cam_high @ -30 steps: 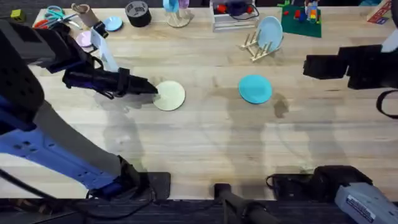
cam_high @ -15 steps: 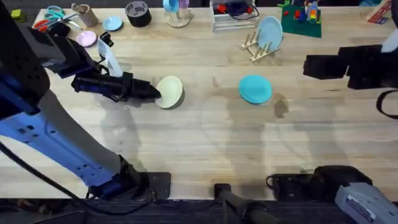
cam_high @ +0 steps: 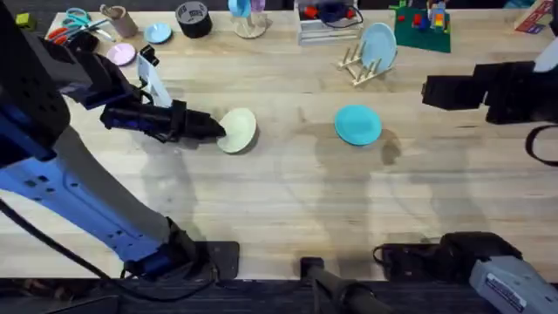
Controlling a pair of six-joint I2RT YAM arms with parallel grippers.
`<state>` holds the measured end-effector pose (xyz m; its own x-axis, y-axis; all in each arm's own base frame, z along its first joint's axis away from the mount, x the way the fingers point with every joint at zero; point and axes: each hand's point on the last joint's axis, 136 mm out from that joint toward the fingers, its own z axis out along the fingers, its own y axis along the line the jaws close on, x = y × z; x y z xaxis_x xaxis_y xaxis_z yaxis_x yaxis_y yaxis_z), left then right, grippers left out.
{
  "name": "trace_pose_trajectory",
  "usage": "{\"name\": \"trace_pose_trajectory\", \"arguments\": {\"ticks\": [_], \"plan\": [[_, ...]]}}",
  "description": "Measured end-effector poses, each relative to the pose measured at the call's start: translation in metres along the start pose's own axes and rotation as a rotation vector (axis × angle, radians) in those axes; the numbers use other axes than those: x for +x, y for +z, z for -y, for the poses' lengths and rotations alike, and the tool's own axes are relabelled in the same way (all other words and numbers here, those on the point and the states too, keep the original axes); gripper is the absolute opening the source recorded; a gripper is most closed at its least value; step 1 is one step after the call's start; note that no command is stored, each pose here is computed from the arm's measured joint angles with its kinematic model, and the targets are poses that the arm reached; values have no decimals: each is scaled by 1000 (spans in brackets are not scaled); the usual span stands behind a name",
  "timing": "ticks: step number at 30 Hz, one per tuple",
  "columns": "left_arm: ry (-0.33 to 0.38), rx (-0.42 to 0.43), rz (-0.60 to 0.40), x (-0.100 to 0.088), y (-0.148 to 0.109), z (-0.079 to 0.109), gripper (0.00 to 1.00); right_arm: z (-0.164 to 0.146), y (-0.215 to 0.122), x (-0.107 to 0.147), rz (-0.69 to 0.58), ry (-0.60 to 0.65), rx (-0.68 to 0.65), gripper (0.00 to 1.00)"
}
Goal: Pick up the plates from the table one by one and place each into a slot on the dish rack.
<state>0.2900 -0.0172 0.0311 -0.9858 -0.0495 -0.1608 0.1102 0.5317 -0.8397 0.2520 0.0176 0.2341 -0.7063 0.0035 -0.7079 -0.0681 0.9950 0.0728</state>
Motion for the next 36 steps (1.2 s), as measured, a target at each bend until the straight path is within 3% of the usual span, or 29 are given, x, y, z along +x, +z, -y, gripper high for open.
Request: {"name": "trace_pose_trajectory", "arguments": {"ticks": [10,21,36], "plan": [[0,0,0,0,0,0,40,-37,23,-6,-46,78,-145,995],[-1,0,0,0,0,0,41,-130,77,-26,-45,-4,-361,995],[-3,-1,1,0,0,0,41,-224,146,15,-197,59,-479,995]]}}
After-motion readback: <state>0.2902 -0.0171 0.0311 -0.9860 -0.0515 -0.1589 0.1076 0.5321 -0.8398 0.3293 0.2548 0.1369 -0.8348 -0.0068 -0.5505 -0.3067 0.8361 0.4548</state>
